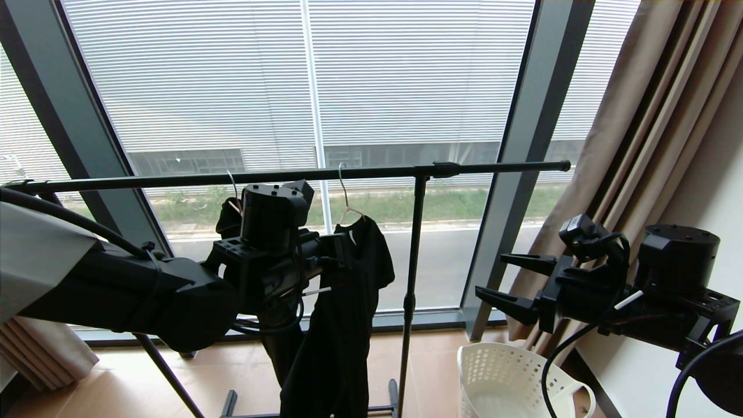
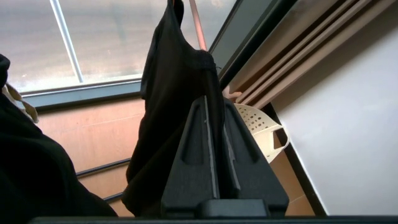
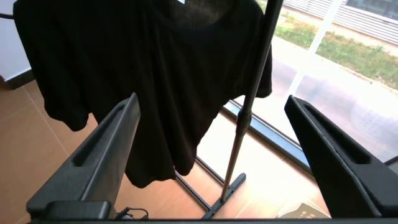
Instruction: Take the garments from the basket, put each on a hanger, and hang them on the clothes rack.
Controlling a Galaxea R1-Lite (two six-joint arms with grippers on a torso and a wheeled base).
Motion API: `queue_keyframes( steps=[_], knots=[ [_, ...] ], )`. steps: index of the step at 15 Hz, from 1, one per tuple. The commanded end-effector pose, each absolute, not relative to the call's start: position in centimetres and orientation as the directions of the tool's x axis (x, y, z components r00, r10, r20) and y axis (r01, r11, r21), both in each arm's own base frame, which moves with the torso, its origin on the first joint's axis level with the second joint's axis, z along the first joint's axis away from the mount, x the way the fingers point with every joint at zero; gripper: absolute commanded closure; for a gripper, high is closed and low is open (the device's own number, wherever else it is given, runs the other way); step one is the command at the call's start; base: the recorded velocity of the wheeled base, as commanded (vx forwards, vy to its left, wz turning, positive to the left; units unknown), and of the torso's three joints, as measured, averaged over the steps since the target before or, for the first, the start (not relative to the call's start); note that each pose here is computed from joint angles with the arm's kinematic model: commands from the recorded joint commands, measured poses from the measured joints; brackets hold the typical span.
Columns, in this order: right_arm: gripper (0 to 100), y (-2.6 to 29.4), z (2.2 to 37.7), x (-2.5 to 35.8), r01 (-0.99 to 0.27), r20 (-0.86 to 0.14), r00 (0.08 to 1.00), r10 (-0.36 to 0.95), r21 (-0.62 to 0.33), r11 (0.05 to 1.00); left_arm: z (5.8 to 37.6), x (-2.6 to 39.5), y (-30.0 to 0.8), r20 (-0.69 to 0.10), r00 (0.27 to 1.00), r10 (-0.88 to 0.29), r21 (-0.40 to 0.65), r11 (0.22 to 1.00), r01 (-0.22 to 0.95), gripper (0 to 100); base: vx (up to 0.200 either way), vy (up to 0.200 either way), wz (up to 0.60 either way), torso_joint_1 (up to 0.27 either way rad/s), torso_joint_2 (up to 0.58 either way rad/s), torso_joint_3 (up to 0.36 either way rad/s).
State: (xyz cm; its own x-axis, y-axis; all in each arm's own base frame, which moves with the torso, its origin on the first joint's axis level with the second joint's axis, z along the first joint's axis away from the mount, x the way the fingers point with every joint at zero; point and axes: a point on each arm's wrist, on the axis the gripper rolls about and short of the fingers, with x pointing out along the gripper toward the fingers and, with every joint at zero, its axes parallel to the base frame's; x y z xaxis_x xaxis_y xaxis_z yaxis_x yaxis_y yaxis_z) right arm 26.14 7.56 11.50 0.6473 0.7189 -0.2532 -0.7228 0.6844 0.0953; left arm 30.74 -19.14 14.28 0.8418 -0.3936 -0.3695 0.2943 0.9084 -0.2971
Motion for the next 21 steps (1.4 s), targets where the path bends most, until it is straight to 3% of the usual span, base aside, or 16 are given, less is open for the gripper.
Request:
queue_keyframes(
  steps=[1,6,7,15,21],
  knots=[
    [0,7.6,11.5,26.2,-0.723,-0.254,0.647,0.719,0.096,0.684,14.4,30.7,-19.2,-0.367,0.843,-0.394,-0.298,0.908,0.295,100,0.000,0.000,0.00,0.000,0.00,0.000],
    [0,7.6,11.5,26.2,-0.724,-0.254,0.647,0.719,0.094,0.684,14.2,30.7,-19.1,-0.373,0.841,-0.393,-0.294,0.909,0.295,100,0.000,0.000,0.00,0.000,0.00,0.000],
    [0,7.6,11.5,26.2,-0.724,-0.254,0.647,0.719,0.094,0.684,14.2,30.7,-19.1,-0.374,0.840,-0.393,-0.293,0.910,0.294,0,0.000,0.000,0.00,0.000,0.00,0.000],
    [0,7.6,11.5,26.1,-0.725,-0.254,0.646,0.720,0.093,0.683,14.0,30.3,-19.0,-0.383,0.838,-0.389,-0.286,0.912,0.293,0,0.000,0.000,0.00,0.000,0.00,0.000],
    [0,7.5,11.7,25.7,-0.725,-0.250,0.647,0.720,0.090,0.682,17.7,24.8,-15.5,-0.310,0.863,-0.400,-0.231,0.912,0.339,0,0.000,0.000,0.00,0.000,0.00,0.000]
  ],
)
